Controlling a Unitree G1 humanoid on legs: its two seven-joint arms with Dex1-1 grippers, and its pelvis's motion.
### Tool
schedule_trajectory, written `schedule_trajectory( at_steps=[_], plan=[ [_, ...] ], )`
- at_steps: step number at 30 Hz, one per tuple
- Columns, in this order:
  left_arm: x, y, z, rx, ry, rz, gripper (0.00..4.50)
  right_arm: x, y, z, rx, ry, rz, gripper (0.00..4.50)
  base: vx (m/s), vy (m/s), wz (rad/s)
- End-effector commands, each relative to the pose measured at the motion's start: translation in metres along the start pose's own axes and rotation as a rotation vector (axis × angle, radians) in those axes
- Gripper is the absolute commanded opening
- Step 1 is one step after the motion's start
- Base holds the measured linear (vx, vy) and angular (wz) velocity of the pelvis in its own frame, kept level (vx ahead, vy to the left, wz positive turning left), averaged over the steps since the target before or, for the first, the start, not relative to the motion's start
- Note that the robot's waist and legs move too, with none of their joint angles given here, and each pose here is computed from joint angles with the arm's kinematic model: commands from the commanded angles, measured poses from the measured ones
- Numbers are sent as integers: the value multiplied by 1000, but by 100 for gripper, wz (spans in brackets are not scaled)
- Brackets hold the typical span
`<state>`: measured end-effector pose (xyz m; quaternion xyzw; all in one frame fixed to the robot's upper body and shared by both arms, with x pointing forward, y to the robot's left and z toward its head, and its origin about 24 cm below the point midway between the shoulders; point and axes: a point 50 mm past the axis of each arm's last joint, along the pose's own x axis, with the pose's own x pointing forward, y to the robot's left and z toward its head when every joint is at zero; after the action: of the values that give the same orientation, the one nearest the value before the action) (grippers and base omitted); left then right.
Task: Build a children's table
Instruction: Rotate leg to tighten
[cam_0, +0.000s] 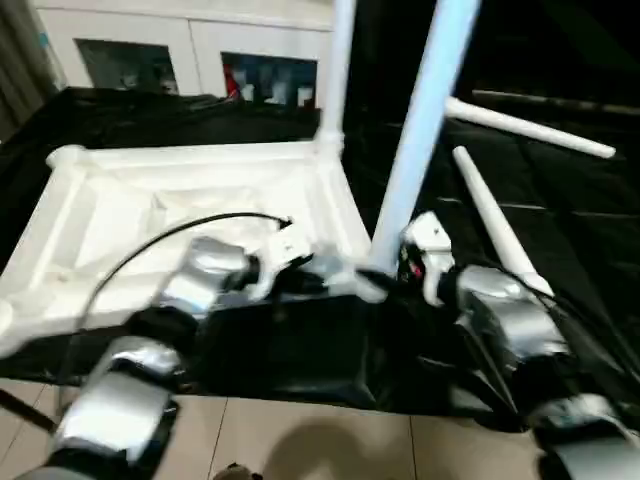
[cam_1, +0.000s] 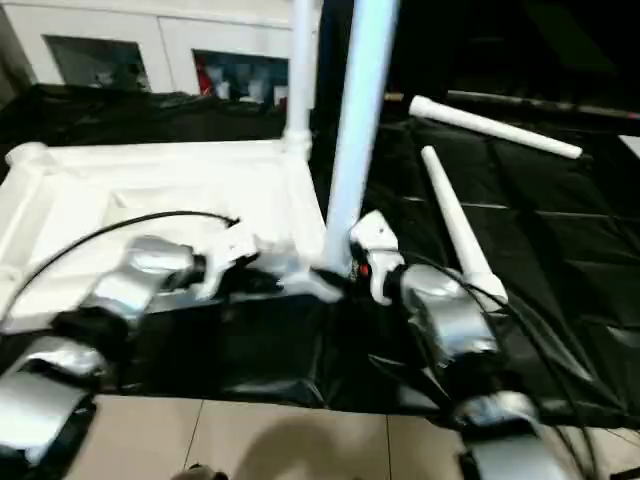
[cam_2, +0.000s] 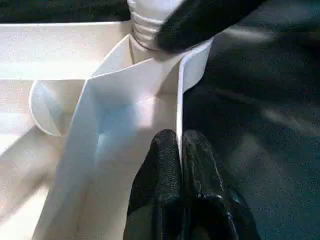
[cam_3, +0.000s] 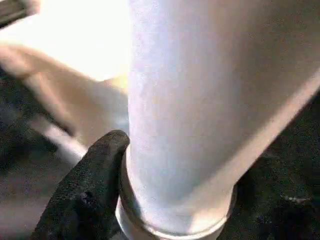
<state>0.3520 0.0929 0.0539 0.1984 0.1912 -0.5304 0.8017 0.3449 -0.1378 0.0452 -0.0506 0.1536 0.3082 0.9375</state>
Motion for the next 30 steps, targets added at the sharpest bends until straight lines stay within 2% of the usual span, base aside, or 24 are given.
schedule_trajectory(
  at_steps=[1, 3, 5, 7, 10, 12, 14, 19, 22, 24, 30],
  plan=[
    [10, 4, 9, -41, -27, 128, 0, 3, -2, -26, 104, 109, -135, 272, 0, 0, 0],
    [19, 2, 16, -66, -31, 178, 0, 9, 0, -27, 151, 110, -197, 272, 0, 0, 0],
    [35, -6, 31, -98, -58, 204, 0, 18, 4, -25, 186, 118, -256, 272, 0, 0, 0],
    [43, -12, 38, -91, -65, 196, 0, 24, 7, -21, 187, 112, -269, 272, 0, 0, 0],
    [45, -13, 37, -67, -55, 199, 0, 29, 10, -12, 151, 86, -262, 272, 0, 0, 0],
    [43, -10, 34, -64, -49, 208, 0, 31, 10, -8, 174, 55, -247, 272, 0, 0, 0],
    [39, -7, 29, -53, -37, 215, 0, 31, 9, -5, 183, 27, -223, 328, 0, 0, 0],
    [26, 0, 17, -30, -19, 205, 0, 27, 6, 0, 141, -15, -166, 376, 0, 0, 0],
    [13, 4, 10, 37, -25, 140, 0, 19, 1, 2, 64, -9, -60, 388, 0, 0, 0],
    [10, 4, 9, 43, -28, 120, 0, 16, 0, 3, 46, -9, -31, 388, 0, 0, 0],
    [-14, 4, 0, 96, -36, -83, 0, -14, -8, 7, -128, 1, 191, 388, 0, 0, 0]
  ],
)
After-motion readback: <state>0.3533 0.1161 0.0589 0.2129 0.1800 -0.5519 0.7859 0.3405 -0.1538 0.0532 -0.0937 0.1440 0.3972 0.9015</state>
